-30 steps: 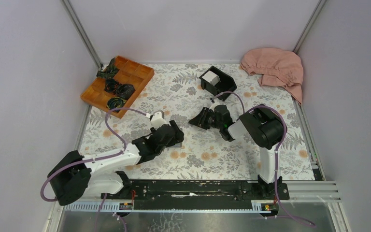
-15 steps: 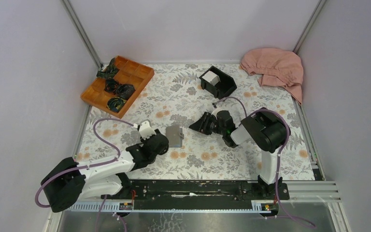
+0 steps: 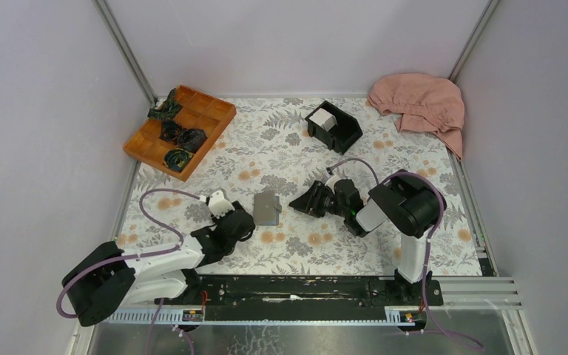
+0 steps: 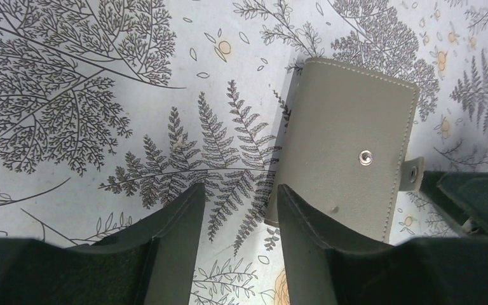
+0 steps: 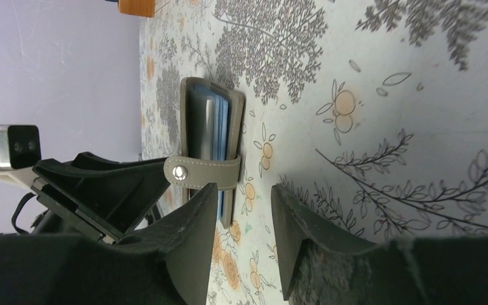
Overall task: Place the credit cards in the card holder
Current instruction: Close the card holder at the center of the board.
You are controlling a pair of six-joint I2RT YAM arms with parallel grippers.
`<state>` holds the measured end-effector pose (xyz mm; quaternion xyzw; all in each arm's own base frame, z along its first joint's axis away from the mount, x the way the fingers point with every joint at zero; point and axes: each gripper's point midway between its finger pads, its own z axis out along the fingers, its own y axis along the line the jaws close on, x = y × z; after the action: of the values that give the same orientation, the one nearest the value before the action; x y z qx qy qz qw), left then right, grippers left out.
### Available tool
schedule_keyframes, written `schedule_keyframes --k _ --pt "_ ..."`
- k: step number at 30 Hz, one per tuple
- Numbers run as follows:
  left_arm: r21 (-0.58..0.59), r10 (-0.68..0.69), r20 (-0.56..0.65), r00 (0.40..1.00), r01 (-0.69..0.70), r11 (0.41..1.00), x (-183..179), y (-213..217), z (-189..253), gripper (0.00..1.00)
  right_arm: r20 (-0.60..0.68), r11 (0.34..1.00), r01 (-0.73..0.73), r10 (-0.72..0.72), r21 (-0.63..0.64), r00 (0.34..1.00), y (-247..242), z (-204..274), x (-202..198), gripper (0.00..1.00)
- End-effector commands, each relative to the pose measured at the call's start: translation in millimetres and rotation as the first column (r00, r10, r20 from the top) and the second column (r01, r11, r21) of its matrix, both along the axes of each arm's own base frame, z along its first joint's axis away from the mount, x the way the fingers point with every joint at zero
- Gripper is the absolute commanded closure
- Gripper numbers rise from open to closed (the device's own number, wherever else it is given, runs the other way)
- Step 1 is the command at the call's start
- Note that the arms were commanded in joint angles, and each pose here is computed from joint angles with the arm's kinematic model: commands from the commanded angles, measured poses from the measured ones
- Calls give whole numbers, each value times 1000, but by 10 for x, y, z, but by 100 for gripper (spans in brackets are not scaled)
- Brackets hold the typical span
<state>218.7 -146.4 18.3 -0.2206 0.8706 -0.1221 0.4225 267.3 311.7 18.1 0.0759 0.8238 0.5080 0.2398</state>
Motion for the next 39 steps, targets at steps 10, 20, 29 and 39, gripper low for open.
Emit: schedule_keyframes --k 10,20,29,39 --pt "-135 -53 89 995 65 989 134 -110 61 43 -206 995 -56 39 -80 978 -32 -516 -497 54" --pt "-150 -126 90 988 138 979 153 -241 27 48 -213 998 -36 26 -45 977 66 -490 -453 54" --pt "-138 -156 46 987 161 977 101 -249 -119 54 -220 1000 -20 17 -14 975 133 -481 -422 54" --pt "-140 -167 32 985 170 975 61 -245 -195 56 -215 1000 3 -4 -3 977 162 -472 -367 54"
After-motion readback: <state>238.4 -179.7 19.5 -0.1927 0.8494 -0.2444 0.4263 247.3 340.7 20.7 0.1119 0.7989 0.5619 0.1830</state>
